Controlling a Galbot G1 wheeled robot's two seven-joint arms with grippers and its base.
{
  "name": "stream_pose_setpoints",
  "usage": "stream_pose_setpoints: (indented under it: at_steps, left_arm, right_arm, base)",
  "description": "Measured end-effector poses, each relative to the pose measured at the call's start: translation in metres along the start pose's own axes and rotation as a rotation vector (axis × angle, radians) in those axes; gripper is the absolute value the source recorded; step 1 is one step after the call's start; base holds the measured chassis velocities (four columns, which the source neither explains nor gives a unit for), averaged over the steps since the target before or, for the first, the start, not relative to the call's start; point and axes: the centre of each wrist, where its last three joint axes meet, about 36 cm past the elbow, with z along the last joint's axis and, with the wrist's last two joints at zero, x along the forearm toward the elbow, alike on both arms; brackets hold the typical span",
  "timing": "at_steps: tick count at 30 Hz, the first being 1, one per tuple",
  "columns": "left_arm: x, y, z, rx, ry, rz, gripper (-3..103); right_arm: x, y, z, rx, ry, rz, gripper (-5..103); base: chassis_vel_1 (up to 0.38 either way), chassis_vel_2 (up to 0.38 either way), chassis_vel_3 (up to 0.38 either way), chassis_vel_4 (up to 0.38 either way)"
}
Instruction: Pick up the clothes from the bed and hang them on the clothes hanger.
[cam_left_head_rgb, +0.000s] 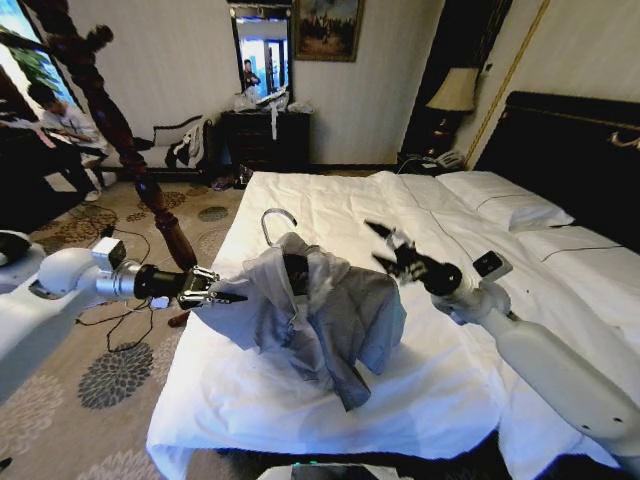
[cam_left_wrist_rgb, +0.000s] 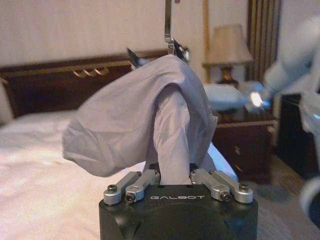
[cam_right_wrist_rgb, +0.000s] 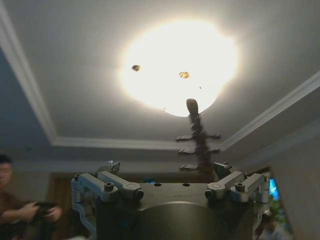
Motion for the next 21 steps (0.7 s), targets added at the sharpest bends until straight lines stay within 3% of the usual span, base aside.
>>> stream_pose_setpoints:
  at_steps: [1,4,6,11,18,21]
  left_arm:
    - [0.01,0.004,-0.006,0.0,-0.05,-0.055,19]
    - [0.018,0.007,-0.009,0.012,-0.102,-0.108,19]
    - [0.023,0.008,-0.013,0.036,-0.193,-0.165,19]
    - [0.024,0.012,-0.012,0.056,-0.306,-0.237,19]
    - [0.032,0.021,-0.031,0.03,-0.392,-0.323,19]
    - [0.053,0.024,-0.062,-0.008,-0.395,-0.367,19]
  right_arm:
    - [0.0,-0.002,-0.005,0.021,-0.026,0.027,100]
    - [0.001,-0.005,-0.009,0.038,-0.039,0.039,100]
    - [0.002,-0.008,-0.014,0.06,-0.057,0.054,100]
    - [0.003,-0.009,-0.02,0.095,-0.079,0.091,100]
    - [0.007,-0.007,-0.02,0.148,-0.044,0.144,100]
    - [0.009,-0.006,-0.015,0.165,-0.017,0.145,100]
  base:
    - [0.0,0.0,0.0,0.0]
    - [0.0,0.0,0.0,0.0]
    - [0.0,0.0,0.0,0.0]
    - [0.0,0.0,0.0,0.0]
    - [0.0,0.0,0.0,0.0]
    - [0.0,0.0,0.0,0.0]
